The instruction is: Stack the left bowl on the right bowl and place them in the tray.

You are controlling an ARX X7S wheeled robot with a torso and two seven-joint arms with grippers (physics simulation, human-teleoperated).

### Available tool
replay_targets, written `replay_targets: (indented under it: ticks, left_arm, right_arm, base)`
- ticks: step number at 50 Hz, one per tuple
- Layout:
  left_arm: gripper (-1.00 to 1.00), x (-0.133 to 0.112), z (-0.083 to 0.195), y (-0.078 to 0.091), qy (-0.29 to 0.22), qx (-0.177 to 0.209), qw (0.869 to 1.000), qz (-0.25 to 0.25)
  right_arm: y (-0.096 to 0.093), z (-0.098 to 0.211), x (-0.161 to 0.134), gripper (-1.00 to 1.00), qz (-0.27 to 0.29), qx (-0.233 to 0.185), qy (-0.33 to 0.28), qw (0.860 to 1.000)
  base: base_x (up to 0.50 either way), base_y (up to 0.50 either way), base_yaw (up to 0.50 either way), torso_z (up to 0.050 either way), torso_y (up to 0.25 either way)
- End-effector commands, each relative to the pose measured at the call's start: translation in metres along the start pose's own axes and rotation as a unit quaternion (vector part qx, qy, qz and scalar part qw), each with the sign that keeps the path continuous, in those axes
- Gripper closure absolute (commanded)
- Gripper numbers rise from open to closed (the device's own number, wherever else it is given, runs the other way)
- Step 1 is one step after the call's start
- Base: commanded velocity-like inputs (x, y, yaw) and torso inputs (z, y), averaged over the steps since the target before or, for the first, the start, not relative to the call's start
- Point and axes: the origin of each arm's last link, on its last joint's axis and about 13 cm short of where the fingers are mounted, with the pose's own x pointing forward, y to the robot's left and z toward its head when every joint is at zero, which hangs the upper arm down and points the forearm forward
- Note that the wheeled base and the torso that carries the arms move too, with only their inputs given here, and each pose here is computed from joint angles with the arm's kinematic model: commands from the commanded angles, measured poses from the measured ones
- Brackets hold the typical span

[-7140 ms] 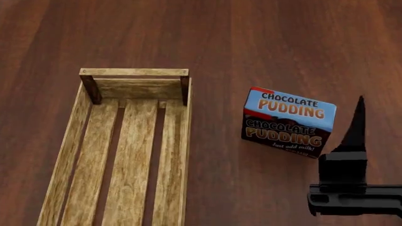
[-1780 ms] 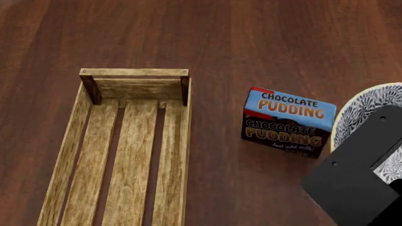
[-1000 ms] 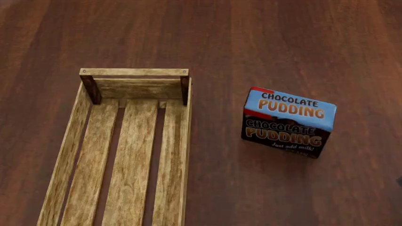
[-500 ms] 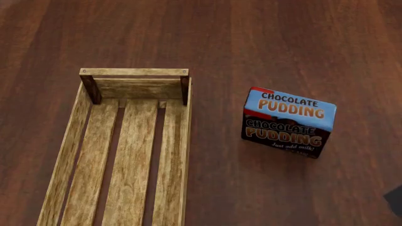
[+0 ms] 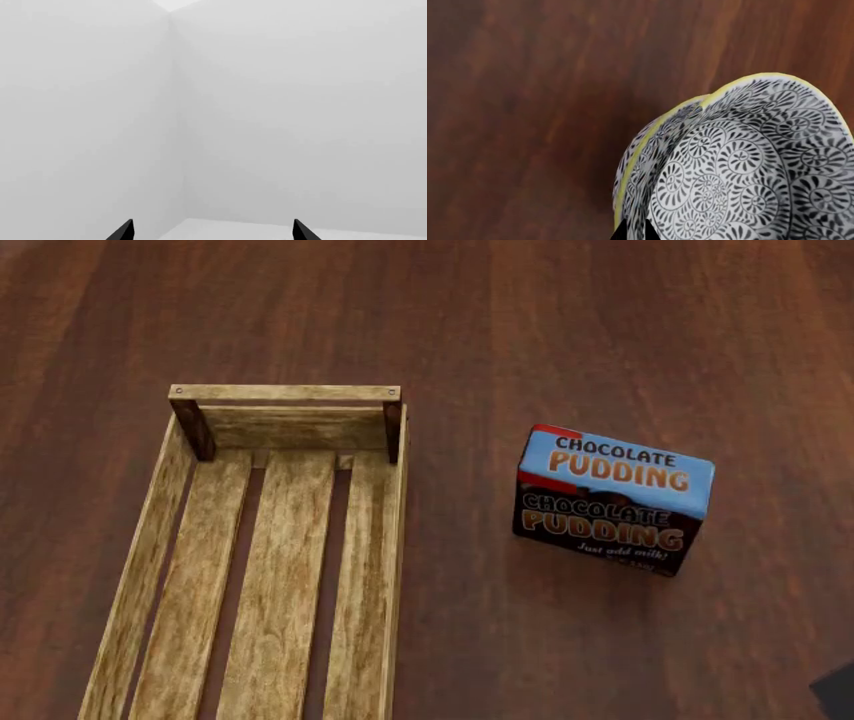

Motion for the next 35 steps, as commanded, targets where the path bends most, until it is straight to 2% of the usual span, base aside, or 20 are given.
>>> replay_targets:
  ticks: [1,6,7,21,35]
  left_arm:
    - [-1.00,-0.001,0.000,0.000,0.000,-0.001,1.000,-0.001]
    - [-1.00,-0.001,0.000,0.000,0.000,-0.001,1.000,-0.002]
    - [-1.00,-0.001,0.000,0.000,0.000,-0.001,1.000,-0.002]
    - [-1.00,0.000,0.000,0.000,0.001,-0.002,1.000,0.000]
    - [-1.00,0.000,0.000,0.000,0.002,0.000,1.000,0.001]
  right_arm:
    - [-0.006,-0.008,0.001,1.00,-0.019,0.002,0.002,1.000]
    - [-0.004,-0.004,0.001,1.00,-0.029,0.006,-0.001,1.000]
    - [-0.004,-0.003,0.000,-1.00,-0.031,0.006,-0.001,1.000]
    - [-0.004,0.006,-0.006,-1.00,-0.036,0.007,-0.012,0.999]
    - [0.002,0.001,0.009,-1.00,-0.024,0.007,-0.004,1.000]
  base:
    - [0.00,0.00,0.00,0.000,0.000]
    - [0.00,0.00,0.00,0.000,0.003]
    - [0.00,0.00,0.00,0.000,0.000]
    - [0.00,0.00,0.00,0.000,0.000]
    - [0.00,0.00,0.00,0.000,0.000]
